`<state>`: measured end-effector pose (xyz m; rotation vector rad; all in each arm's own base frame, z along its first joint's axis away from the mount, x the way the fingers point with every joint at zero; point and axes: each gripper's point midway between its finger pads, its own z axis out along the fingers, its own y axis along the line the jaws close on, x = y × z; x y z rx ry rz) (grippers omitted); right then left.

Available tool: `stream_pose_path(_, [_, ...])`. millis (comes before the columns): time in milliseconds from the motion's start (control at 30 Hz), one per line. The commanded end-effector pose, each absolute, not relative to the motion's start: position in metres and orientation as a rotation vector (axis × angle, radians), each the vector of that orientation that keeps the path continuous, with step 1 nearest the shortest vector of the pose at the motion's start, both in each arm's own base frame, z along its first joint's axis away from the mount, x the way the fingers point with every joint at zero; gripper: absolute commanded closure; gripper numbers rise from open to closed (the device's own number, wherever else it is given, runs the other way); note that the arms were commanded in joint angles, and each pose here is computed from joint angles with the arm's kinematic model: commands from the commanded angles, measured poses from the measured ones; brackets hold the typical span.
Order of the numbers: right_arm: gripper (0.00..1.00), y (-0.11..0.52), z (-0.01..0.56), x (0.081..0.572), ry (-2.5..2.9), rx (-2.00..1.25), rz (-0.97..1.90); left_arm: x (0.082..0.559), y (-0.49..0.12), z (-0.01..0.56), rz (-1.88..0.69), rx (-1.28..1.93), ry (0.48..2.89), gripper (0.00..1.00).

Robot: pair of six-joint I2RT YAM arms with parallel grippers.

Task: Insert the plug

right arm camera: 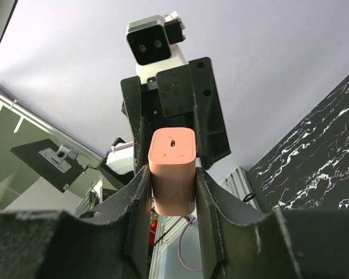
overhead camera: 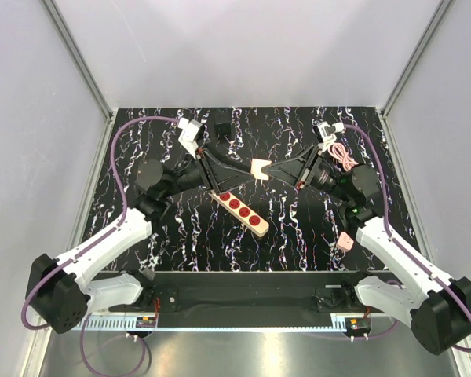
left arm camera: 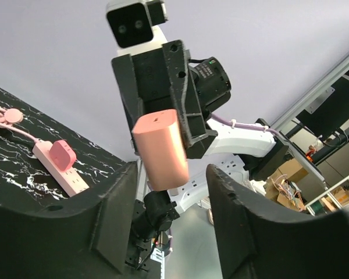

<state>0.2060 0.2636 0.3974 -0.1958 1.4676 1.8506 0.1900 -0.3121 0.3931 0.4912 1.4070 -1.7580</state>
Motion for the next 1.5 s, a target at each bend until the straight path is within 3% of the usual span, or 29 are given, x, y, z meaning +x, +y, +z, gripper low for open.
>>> stream_pose_path(0, [1.0,0.261,0.409,0.205,1.383,-0.189,1.856,0.18,-0.313,0.413,-1.769,0.568,1.301,0.49])
stream_pose_path(100, [1.0,0.263,0.407,0.208,1.387,-0.188,1.854,0.18,-0.316,0.41,-1.783,0.568,1.308,0.53])
stream_pose_path(267, [1.0,0.266,0.403,0.21,1.404,-0.191,1.862,0.176,-0.318,0.409,-1.805,0.578,1.307,0.87])
stream_pose_path(333, [0.92,0.269,0.398,0.209,1.445,-0.204,1.87,0.176,-0.318,0.407,-1.803,0.588,1.321,1.0])
stream_pose_path(367, [0.88,0.271,0.394,0.209,1.462,-0.225,1.865,0.175,-0.317,0.408,-1.798,0.597,1.32,1.0])
stream_pose_path(467, [0.56,0.271,0.39,0.2,1.505,-0.272,1.855,0.169,-0.318,0.402,-1.788,0.656,1.355,1.0])
stream_pose_path(533, [0.4,0.27,0.378,0.196,1.582,-0.283,1.829,0.165,-0.318,0.395,-1.787,0.691,1.381,1.0])
stream_pose_path(667, [0.22,0.267,0.372,0.183,1.664,-0.423,1.709,0.155,-0.317,0.375,-1.78,0.767,1.465,1.0])
stream_pose_path(833, [0.23,0.265,0.36,0.163,1.793,-0.567,1.697,0.138,-0.309,0.348,-1.761,0.876,1.545,1.0])
stream_pose_path(967, [0.35,0.267,0.349,0.154,1.859,-0.663,1.758,0.13,-0.305,0.338,-1.755,0.923,1.565,1.0])
stream_pose_path(1200, [0.34,0.266,0.337,0.144,1.899,-0.76,1.797,0.131,-0.306,0.332,-1.753,0.94,1.6,1.0])
stream_pose_path(1333, [0.48,0.265,0.333,0.142,1.902,-0.779,1.789,0.134,-0.309,0.329,-1.765,0.938,1.616,1.0])
stream_pose_path(1467, [0.48,0.264,0.331,0.139,1.897,-0.793,1.785,0.136,-0.312,0.33,-1.782,0.944,1.62,1.0])
